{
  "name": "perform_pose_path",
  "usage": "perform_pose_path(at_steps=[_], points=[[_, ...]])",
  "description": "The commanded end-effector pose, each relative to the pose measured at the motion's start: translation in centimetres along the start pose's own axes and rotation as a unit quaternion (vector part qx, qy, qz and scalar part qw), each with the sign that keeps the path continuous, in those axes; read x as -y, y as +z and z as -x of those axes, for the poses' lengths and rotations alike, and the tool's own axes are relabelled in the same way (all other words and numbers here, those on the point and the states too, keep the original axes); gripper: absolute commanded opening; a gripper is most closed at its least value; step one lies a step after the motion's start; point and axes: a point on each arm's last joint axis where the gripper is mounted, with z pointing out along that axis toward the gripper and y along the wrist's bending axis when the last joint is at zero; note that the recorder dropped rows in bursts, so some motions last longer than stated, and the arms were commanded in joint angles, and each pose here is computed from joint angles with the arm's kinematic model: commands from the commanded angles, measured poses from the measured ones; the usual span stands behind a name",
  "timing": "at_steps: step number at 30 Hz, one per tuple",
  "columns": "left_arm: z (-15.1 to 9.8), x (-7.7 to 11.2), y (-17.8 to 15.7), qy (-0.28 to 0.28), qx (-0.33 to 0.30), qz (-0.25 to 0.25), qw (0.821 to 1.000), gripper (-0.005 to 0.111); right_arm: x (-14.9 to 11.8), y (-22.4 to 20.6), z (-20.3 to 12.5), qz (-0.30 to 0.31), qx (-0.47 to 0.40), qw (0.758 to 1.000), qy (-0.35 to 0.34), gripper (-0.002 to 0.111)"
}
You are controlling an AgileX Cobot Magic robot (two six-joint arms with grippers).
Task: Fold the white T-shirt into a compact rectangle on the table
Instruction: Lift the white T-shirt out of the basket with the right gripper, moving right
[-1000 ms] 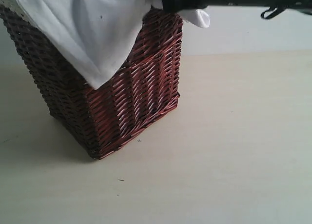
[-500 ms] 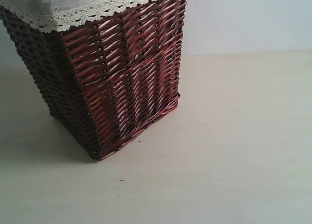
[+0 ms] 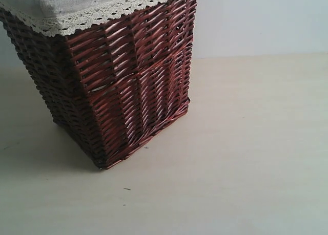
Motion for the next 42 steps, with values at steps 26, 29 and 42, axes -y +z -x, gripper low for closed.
perform_pose_path(at_steps=[26, 29, 42], points=[[0.0, 0.1, 0.0, -0.003, 0.005, -0.005, 1.0, 0.0, 2.6, -9.6, -15.3, 0.259, -0.582, 0.759, -0.13, 0.0], [0.0, 0.1, 0.0, -0.003, 0.005, -0.005, 1.0, 0.0, 2.5, -10.9, -17.2, 0.268, -0.616, 0.73, -0.125, 0.0], [0.0, 0.1, 0.0, -0.003, 0.005, -0.005, 1.0, 0.0, 3.8, -28.5, -27.9, 0.367, -0.757, 0.541, 0.011, 0.0]])
